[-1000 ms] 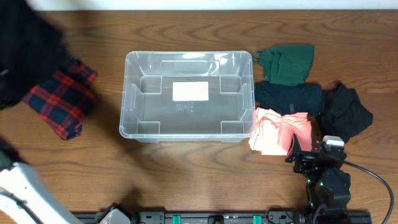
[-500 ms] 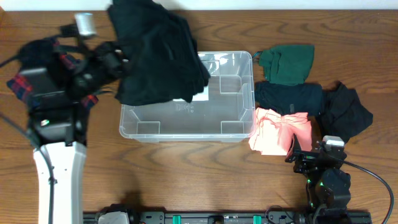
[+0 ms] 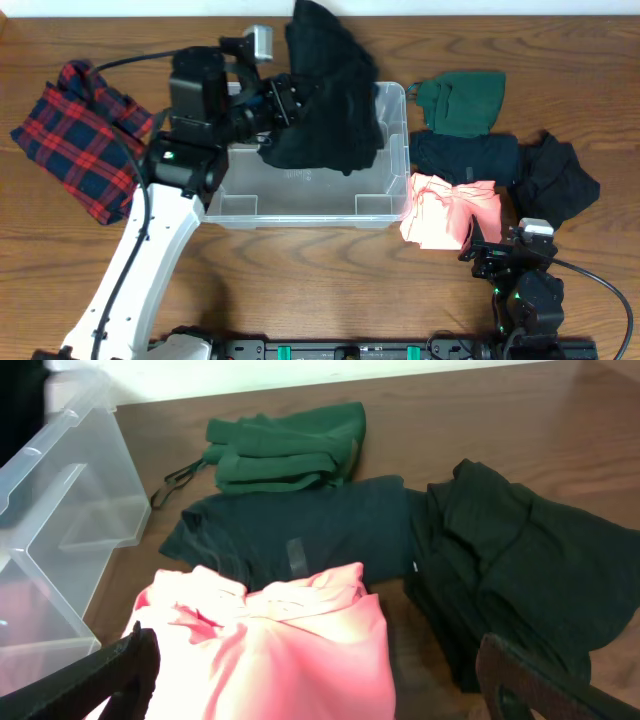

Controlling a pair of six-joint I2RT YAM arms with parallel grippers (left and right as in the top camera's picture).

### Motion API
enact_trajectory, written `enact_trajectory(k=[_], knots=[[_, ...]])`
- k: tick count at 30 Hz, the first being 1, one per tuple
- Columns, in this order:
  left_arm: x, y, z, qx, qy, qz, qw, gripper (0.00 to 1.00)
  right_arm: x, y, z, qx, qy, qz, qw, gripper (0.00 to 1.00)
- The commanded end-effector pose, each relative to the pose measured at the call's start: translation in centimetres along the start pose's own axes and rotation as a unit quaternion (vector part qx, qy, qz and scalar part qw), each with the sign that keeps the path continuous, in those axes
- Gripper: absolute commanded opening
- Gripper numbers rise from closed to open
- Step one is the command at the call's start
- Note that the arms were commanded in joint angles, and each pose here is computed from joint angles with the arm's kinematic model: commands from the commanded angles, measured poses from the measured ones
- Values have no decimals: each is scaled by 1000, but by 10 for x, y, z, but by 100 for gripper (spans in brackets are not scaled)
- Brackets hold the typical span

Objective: Pack container
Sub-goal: 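Lift the black pants and carry them over the clear bin, then lower the pants into the bin and open the left gripper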

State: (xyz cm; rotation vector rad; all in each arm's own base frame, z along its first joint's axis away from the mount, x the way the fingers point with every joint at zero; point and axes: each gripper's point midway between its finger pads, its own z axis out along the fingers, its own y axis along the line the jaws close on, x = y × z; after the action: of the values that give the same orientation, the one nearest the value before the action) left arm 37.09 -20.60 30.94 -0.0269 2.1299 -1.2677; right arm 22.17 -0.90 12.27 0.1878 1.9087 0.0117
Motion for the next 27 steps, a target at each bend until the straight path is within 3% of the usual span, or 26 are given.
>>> enact_trajectory(k=[1,9,18,22,25,27], knots=[[-1,11,3,-24,3,-18,1000,6,0,-1,0,3,-1,3,1000,99],[40,110,11,-198,48,-72,976,6,0,-1,0,3,-1,3,1000,99],[58,153,-9,-314,54,-106,942,7,0,-1,0,3,-1,3,1000,99],[58,173,-25,-377,53,-72,922,17,0,-1,0,3,-1,3,1000,99],[56,178,-30,-392,53,-52,917,38,0,-1,0,3,-1,3,1000,99],[49,179,-34,-393,45,-55,917,45,0,-1,0,3,-1,3,1000,99]])
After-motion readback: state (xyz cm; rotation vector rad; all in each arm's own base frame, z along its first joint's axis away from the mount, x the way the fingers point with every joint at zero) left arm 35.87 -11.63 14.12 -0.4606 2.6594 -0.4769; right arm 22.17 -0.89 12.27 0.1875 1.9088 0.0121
